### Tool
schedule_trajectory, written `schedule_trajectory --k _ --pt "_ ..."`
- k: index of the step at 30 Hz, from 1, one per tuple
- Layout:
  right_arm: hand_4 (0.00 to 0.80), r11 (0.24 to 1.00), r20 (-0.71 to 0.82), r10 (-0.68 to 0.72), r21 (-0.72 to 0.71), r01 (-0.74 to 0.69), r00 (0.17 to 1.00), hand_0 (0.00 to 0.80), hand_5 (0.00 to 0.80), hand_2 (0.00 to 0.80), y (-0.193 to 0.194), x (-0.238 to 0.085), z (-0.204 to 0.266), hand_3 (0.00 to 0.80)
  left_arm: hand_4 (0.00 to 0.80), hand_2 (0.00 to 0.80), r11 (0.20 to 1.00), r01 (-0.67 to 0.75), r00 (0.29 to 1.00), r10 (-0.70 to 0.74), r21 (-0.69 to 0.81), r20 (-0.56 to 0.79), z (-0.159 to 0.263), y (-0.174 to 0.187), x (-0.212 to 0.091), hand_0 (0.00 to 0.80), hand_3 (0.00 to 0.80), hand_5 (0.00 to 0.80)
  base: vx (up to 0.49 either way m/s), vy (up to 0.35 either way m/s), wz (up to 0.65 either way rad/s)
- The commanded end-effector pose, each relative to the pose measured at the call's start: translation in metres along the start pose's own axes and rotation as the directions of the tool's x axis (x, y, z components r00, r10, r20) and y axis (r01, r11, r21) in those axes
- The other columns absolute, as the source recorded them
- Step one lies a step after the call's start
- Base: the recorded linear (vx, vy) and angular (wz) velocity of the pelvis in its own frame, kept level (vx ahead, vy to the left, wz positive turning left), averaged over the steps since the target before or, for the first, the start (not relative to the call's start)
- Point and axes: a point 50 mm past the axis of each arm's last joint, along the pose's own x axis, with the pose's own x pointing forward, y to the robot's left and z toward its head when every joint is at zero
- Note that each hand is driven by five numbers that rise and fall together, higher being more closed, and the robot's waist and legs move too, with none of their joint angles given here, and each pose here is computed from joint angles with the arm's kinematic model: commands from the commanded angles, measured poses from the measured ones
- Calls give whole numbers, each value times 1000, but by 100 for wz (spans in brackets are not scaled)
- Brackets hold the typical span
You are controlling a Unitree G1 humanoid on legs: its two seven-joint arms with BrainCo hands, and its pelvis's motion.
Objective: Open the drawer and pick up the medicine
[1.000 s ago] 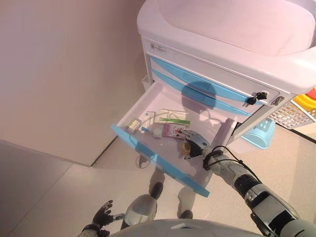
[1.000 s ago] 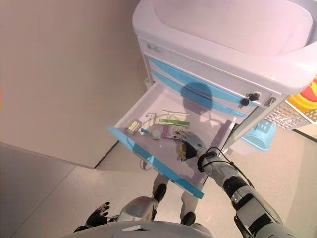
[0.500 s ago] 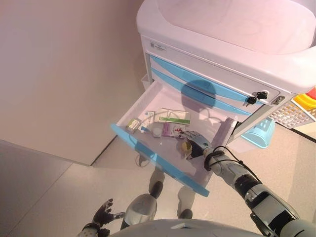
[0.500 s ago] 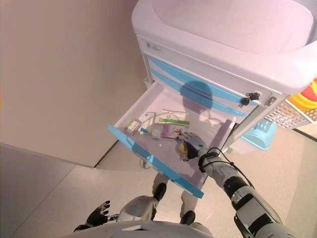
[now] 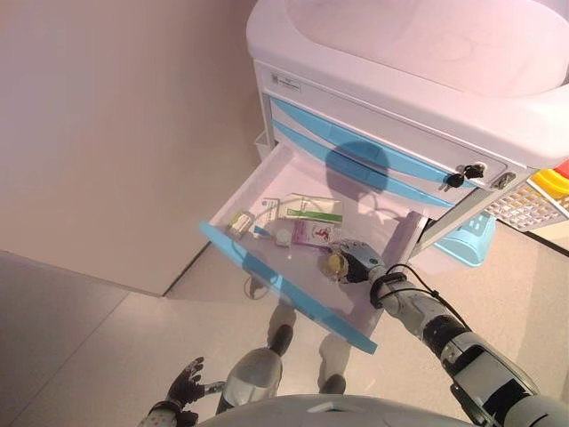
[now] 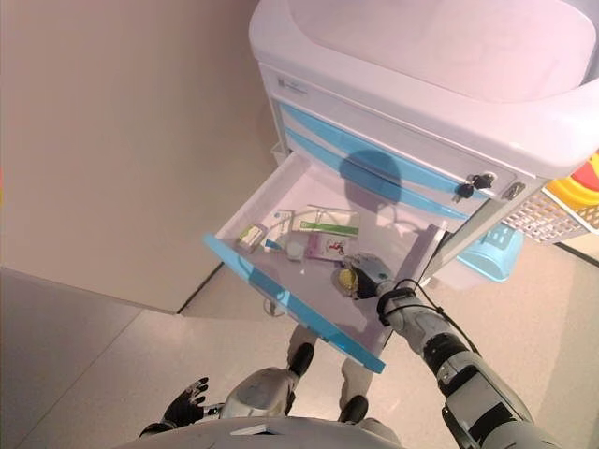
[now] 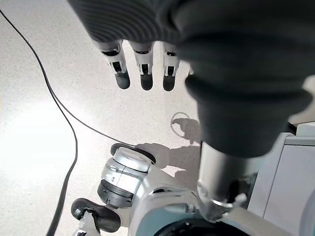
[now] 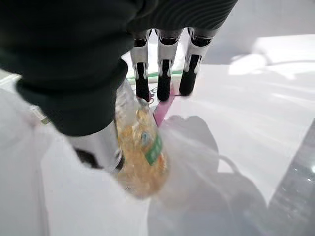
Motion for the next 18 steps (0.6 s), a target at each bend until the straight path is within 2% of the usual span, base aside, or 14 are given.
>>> schedule_trajectory --k 1,13,18 --pt "800 997 43 -63 -30 64 997 800 800 800 -14 6 7 800 0 0 999 25 999 -26 35 36 6 -6 2 0 0 0 0 0 0" --pt "800 998 43 -55 -23 56 998 800 800 800 -11 4 6 800 0 0 999 19 999 -20 39 35 7 -5 2 0 0 0 0 0 0" --pt "800 998 103 -61 -9 62 993 800 800 800 -18 3 12 800 0 0 999 5 1000 -6 36 27 6 0 2 0 0 0 0 0 0"
